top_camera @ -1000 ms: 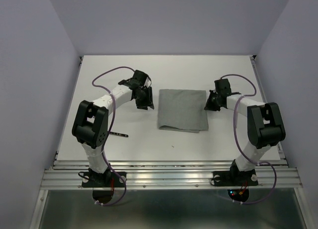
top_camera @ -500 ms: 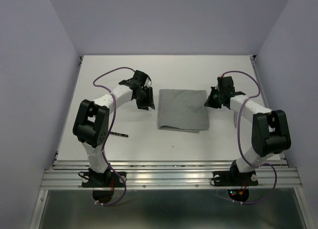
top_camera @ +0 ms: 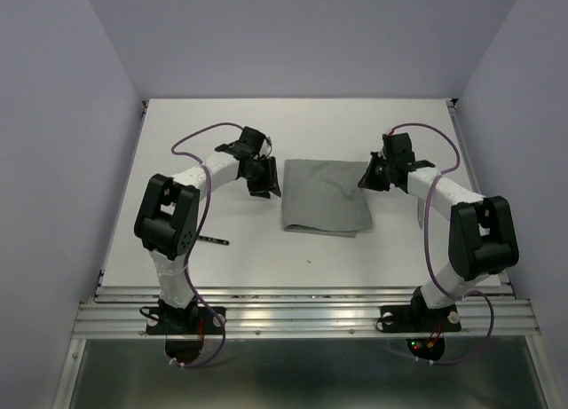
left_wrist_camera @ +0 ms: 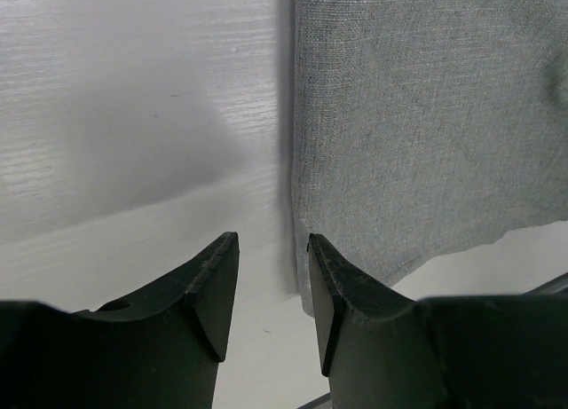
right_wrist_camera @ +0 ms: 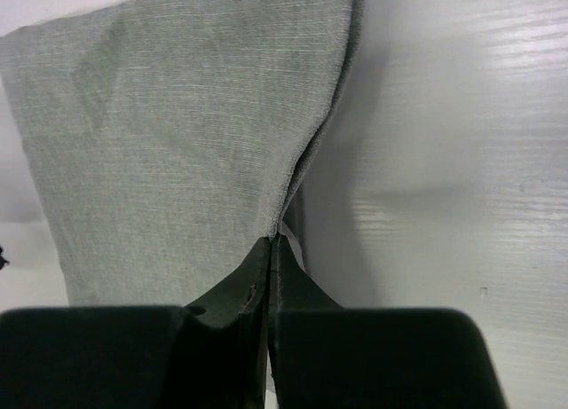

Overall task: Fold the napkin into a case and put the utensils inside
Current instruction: Fold the rectangle-folded napkin at the center of the board.

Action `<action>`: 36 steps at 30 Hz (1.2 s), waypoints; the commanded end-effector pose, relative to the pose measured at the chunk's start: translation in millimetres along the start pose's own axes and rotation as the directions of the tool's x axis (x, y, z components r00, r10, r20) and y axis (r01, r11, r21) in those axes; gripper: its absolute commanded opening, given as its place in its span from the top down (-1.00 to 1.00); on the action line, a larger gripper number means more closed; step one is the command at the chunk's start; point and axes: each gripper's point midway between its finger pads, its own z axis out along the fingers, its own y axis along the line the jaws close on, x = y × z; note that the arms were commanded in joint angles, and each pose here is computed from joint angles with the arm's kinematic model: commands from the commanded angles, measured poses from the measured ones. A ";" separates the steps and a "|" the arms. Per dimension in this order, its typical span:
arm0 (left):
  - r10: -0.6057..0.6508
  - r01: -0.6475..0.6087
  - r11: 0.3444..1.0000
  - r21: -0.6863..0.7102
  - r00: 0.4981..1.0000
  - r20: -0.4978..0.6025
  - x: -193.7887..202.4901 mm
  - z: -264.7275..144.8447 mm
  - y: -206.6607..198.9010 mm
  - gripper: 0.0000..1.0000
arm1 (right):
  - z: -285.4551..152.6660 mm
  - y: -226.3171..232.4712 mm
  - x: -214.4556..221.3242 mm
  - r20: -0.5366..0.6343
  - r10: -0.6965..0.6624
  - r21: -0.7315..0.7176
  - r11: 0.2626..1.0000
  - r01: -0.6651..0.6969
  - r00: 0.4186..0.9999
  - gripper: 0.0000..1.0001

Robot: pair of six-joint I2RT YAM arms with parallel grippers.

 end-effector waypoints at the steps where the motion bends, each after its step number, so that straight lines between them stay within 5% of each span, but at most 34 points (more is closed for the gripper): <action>1: 0.019 -0.019 0.997 0.081 1.000 0.011 -8.4 -3.1 -16.9 0.03 | -19.0 40.0 -27.4 0.074 -0.021 -0.091 0.995 0.028 0.997 0.99; 14: 0.009 -0.011 0.999 0.050 1.000 0.028 -13.9 -7.5 -3.4 0.05 | -40.1 125.5 -33.2 0.103 -0.087 -0.220 0.969 0.108 0.991 0.99; 29: -0.136 0.171 0.980 -0.102 0.949 0.285 -89.4 -122.8 92.5 0.06 | -58.8 287.5 -27.0 0.154 -0.161 -0.449 0.868 0.214 0.975 0.99; 36: -0.214 0.254 0.963 -0.093 0.926 0.311 -81.8 -127.7 111.7 0.06 | -39.5 352.7 7.0 0.117 -0.198 -0.509 0.829 0.230 0.973 0.99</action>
